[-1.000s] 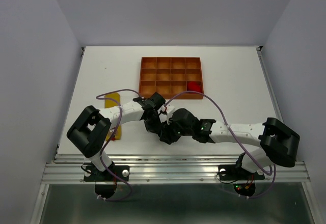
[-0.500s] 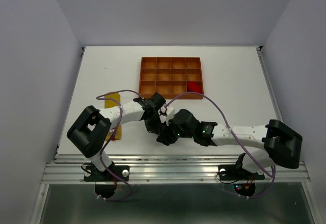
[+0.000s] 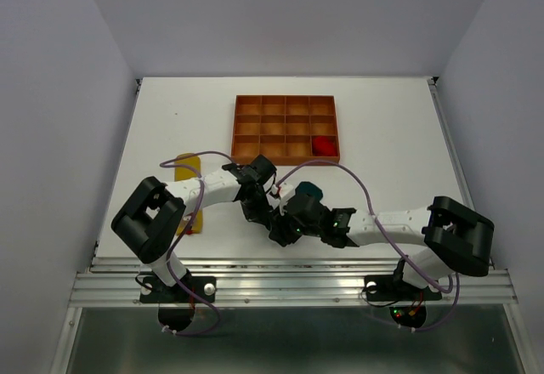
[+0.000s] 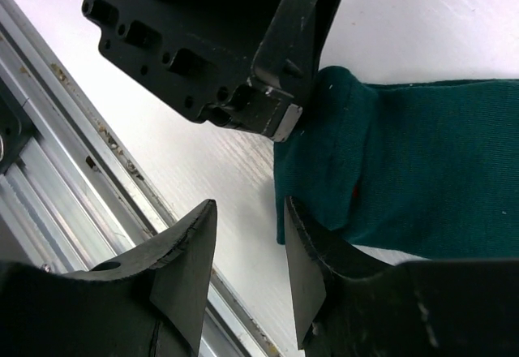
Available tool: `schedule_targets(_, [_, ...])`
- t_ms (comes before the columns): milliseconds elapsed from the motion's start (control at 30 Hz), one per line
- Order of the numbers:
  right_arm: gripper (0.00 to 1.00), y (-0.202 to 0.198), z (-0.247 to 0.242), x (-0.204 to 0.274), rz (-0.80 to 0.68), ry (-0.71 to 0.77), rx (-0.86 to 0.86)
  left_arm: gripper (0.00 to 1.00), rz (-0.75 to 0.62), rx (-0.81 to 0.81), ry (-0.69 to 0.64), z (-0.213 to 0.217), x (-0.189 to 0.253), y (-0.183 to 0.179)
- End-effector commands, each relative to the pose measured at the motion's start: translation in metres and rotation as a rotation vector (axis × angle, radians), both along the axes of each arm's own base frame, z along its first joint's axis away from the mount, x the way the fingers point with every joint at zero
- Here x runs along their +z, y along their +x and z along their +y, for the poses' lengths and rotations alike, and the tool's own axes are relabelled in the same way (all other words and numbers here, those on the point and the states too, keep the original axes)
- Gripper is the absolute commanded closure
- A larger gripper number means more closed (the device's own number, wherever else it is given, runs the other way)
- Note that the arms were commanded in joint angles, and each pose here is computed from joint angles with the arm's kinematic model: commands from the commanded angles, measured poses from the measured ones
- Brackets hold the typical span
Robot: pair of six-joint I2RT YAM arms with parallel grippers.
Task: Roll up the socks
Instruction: Roll the sock at the center of the board.
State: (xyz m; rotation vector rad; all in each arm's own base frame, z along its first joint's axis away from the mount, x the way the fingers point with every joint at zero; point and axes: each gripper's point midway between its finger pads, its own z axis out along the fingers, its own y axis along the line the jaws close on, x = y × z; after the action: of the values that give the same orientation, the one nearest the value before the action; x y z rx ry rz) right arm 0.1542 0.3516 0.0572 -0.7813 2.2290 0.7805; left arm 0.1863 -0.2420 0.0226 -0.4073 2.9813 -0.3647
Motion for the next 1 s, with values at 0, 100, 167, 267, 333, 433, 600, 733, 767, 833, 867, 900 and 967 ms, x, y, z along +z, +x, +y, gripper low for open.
schedule_targets(0, [0.55,0.011,0.003,0.011,-0.059,0.028,-0.043,1.00,0.003,-0.001,0.003,0.003,0.005,-0.006])
schedule_targets(100, [0.55,0.012,0.000,0.005,-0.064,0.006,-0.044,1.00,0.002,-0.004,0.006,0.003,0.006,-0.005])
schedule_targets(167, [0.55,0.014,-0.005,-0.002,-0.063,-0.034,-0.058,1.00,0.001,-0.003,0.007,0.003,0.007,-0.005])
schedule_targets(267, [0.55,0.016,-0.013,-0.015,-0.067,-0.099,-0.067,1.00,0.001,-0.003,0.007,0.003,0.007,-0.005])
schedule_targets(333, [0.54,0.017,-0.018,-0.021,-0.075,-0.136,-0.066,1.00,0.002,-0.004,0.006,0.002,0.008,-0.005])
schedule_targets(433, [0.52,0.021,-0.025,-0.026,-0.091,-0.181,-0.080,1.00,0.003,-0.006,0.005,0.002,0.008,-0.005])
schedule_targets(600, [0.48,0.024,-0.037,-0.036,-0.106,-0.247,-0.098,1.00,0.001,-0.012,0.005,0.000,0.010,-0.003])
schedule_targets(733, [0.46,0.031,-0.042,-0.036,-0.148,-0.285,-0.127,1.00,0.000,-0.017,0.009,0.000,0.010,-0.002])
schedule_targets(767, [0.46,0.031,-0.041,-0.036,-0.163,-0.296,-0.131,1.00,-0.001,-0.019,0.008,-0.001,0.011,-0.001])
schedule_targets(833, [0.46,0.036,-0.043,-0.035,-0.180,-0.308,-0.150,1.00,-0.001,-0.022,0.009,-0.001,0.010,-0.001])
schedule_targets(867, [0.46,0.033,-0.042,-0.035,-0.182,-0.308,-0.142,1.00,-0.001,-0.023,0.010,-0.002,0.010,0.000])
schedule_targets(900, [0.46,0.034,-0.041,-0.034,-0.188,-0.309,-0.136,1.00,0.000,-0.026,0.010,-0.001,0.010,0.000])
schedule_targets(967, [0.46,0.036,-0.045,-0.034,-0.199,-0.328,-0.150,1.00,0.001,-0.028,0.011,-0.001,0.010,0.000])
